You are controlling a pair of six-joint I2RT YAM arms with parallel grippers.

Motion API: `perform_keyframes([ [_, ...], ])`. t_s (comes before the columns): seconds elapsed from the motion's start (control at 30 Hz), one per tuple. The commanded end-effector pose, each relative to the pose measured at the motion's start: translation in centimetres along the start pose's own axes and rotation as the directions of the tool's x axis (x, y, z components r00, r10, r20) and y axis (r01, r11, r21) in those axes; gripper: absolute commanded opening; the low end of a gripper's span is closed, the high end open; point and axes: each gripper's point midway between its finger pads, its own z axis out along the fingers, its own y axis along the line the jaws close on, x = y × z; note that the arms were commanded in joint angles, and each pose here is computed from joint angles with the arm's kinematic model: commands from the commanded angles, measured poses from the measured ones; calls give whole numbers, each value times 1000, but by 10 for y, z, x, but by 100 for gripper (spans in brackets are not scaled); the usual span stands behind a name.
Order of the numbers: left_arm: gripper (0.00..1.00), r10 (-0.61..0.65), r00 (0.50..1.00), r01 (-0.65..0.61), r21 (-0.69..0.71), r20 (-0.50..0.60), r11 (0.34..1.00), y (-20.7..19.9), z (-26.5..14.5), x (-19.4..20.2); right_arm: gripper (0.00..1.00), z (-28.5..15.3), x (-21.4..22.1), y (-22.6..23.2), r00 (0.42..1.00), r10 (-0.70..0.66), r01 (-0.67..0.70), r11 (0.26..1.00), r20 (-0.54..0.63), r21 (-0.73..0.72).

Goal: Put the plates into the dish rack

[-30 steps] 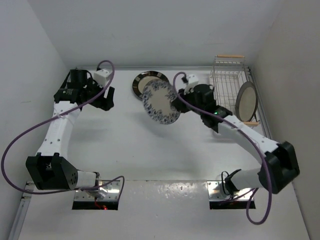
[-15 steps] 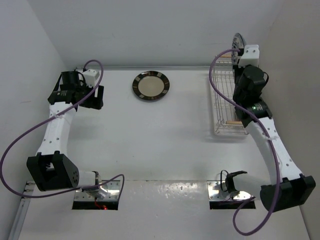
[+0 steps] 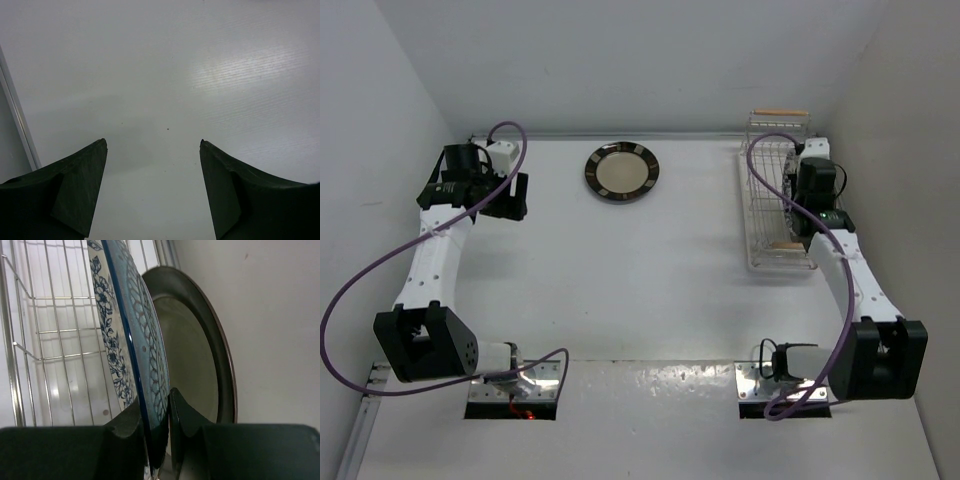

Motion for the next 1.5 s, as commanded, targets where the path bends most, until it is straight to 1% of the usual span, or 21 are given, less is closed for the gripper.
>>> perform_keyframes([
  [0.0,79,-11,999,11,-6,32,1000,2,-1,-6,0,-2,-51,-19,958,225,-229,973,179,4],
  [0.07,79,-11,999,11,-6,32,1000,2,-1,-6,0,0,-46,-17,953,259,-259,966,157,-18],
  [0.2,79,-13,1000,13,-3,23,1000,2,2,-5,0,-1,-47,-16,947,284,-282,959,148,-30],
  [0.6,79,-15,1000,15,-1,15,1000,3,4,-3,0,-3,-36,-12,961,246,-242,969,129,-47],
  [0.67,79,-17,1000,17,1,6,1000,3,7,-2,0,-5,-40,-13,960,243,-239,970,141,-49],
  [0.87,79,-17,1000,17,1,6,1000,3,7,-2,0,-24,-78,-34,935,258,-255,966,244,-44],
  [0.93,79,-18,1000,18,3,-3,1000,3,10,0,0,-27,-82,-35,935,252,-248,968,249,-46],
  [1.1,79,-18,1000,18,3,-3,1000,3,10,0,0,-23,-76,-31,943,245,-240,969,225,-51],
  [1.3,79,-9,1000,9,3,-3,1000,3,10,0,0,-10,-53,-16,965,220,-212,975,141,-70],
  [1.43,79,-9,1000,9,3,-3,1000,3,10,0,0,-8,-45,-13,972,207,-200,977,110,-72],
  [1.47,79,-9,1000,9,3,-3,1000,3,10,0,0,-7,-41,-8,974,202,-193,977,101,-93],
])
